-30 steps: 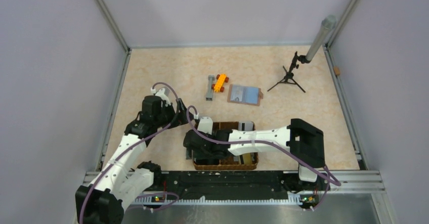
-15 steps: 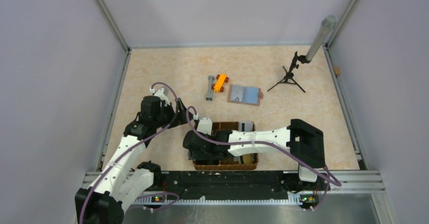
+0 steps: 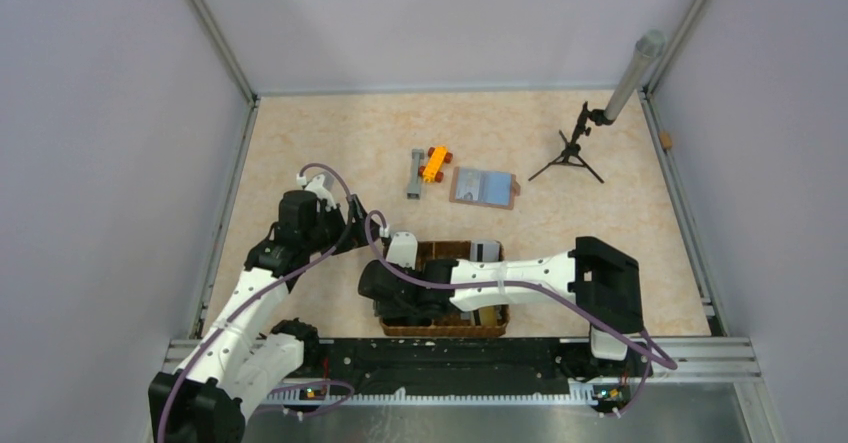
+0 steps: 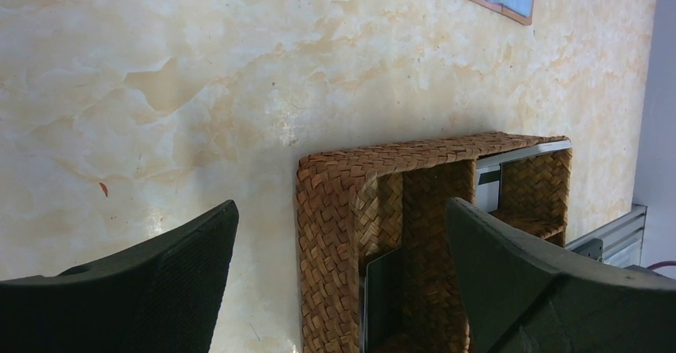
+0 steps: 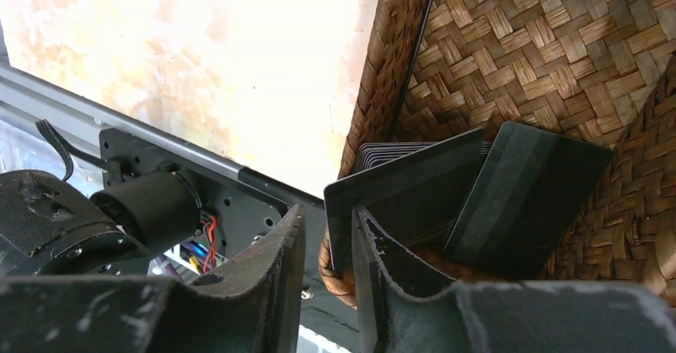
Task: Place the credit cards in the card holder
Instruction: Pick up the credit card from the storage box.
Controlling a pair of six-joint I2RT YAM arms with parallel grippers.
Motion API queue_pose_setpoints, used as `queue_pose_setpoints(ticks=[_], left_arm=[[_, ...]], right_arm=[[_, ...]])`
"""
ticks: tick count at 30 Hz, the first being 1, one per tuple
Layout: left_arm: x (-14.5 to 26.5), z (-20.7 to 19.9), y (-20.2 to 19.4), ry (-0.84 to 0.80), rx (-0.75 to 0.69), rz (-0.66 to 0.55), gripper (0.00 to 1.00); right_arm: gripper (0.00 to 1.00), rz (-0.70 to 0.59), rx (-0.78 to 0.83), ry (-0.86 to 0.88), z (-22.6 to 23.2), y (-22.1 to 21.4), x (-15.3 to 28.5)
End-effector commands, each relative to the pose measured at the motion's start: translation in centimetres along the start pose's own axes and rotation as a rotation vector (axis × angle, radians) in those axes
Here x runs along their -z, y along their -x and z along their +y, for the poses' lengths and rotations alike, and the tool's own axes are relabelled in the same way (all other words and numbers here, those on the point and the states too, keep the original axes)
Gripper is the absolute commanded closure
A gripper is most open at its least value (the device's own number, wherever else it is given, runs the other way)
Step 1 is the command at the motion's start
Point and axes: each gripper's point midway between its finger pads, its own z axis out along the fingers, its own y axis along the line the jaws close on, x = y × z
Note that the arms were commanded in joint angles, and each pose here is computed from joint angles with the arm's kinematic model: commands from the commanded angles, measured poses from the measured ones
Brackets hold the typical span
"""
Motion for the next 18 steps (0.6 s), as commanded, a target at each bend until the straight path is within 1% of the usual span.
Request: queue_pose_setpoints(ticks=[1,10,18], left_arm=[[0.1,-0.5,0.6,-0.031,-0.011,-0.028,0.01],[0.2,-0.6,0.6,-0.034,-0.013,-0.033,0.01],[0.2,-0.5,0.7,-0.032,-0.013,-0.034,0.01]], right_arm=[[0.75,-0.051,-0.032,0.085,2.9,1.5,2.1],[0.81,-0.042,-0.013,0.058,2.4,1.2,1.8],[0.97,-0.061,0.009,0.019,1.7,1.4,1.6]])
